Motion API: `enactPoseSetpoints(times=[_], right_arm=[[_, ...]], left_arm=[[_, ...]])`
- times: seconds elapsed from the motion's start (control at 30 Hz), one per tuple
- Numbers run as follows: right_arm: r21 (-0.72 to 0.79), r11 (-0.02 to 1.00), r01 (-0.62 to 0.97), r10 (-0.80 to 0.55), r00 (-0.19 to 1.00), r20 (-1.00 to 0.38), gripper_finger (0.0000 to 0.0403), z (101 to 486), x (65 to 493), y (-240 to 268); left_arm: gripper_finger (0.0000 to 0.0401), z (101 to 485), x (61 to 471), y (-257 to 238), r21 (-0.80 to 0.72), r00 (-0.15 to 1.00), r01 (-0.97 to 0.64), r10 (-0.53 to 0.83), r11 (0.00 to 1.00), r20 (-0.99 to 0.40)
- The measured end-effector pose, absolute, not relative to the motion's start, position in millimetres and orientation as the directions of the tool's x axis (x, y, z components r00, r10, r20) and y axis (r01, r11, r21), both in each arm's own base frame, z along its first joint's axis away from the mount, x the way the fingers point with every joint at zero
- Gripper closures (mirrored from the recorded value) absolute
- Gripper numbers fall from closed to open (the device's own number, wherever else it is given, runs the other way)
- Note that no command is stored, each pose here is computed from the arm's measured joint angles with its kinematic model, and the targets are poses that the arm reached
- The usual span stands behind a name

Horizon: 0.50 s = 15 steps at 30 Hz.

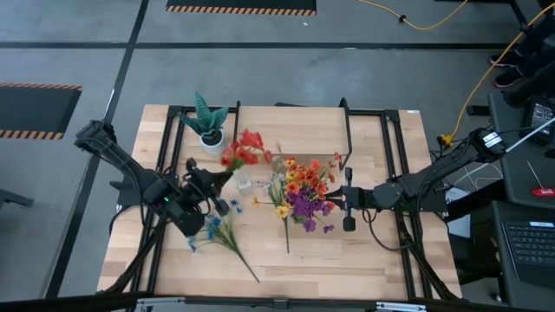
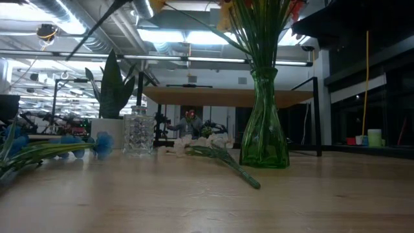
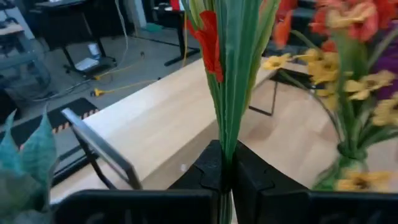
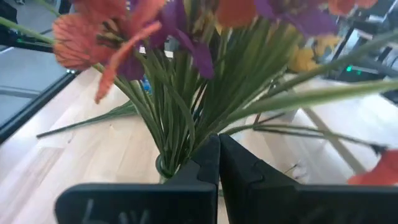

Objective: Pick and place flowers into a vace then onto a shelf
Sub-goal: Put the red flowers into the transparent vase

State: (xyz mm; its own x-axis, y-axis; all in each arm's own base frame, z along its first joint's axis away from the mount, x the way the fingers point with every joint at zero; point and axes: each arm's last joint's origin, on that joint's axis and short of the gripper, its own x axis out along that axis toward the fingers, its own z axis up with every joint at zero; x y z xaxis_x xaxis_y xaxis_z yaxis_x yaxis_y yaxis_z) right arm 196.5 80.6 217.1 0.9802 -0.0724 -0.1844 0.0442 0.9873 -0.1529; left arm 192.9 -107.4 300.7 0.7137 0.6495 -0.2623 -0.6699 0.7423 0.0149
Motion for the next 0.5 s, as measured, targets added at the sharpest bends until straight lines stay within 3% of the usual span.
enactPoseSetpoints(times=[0.2, 0.37, 0.5], right_arm=[[-0.219, 0.975, 0.039, -0.07, 0.988, -0.134, 0.0393, 222.5, 197.6, 80.7], [-0.195, 0.98, 0.046, -0.067, 0.993, -0.101, 0.0393, 226.0, 198.0, 80.9], [-0.171, 0.984, 0.048, -0.067, 0.992, -0.105, 0.0393, 225.6, 198.0, 80.9]], left_arm=[[0.0393, 275.8, 184.0, -92.0, -0.055, 0.77, -0.615, 0.584, 0.787, -0.256], [0.0393, 276.5, 184.3, -83.2, -0.063, 0.894, -0.435, 0.422, 0.898, -0.148], [0.0393, 266.9, 181.8, -68.9, -0.053, 0.924, -0.383, 0.383, 0.922, -0.008]])
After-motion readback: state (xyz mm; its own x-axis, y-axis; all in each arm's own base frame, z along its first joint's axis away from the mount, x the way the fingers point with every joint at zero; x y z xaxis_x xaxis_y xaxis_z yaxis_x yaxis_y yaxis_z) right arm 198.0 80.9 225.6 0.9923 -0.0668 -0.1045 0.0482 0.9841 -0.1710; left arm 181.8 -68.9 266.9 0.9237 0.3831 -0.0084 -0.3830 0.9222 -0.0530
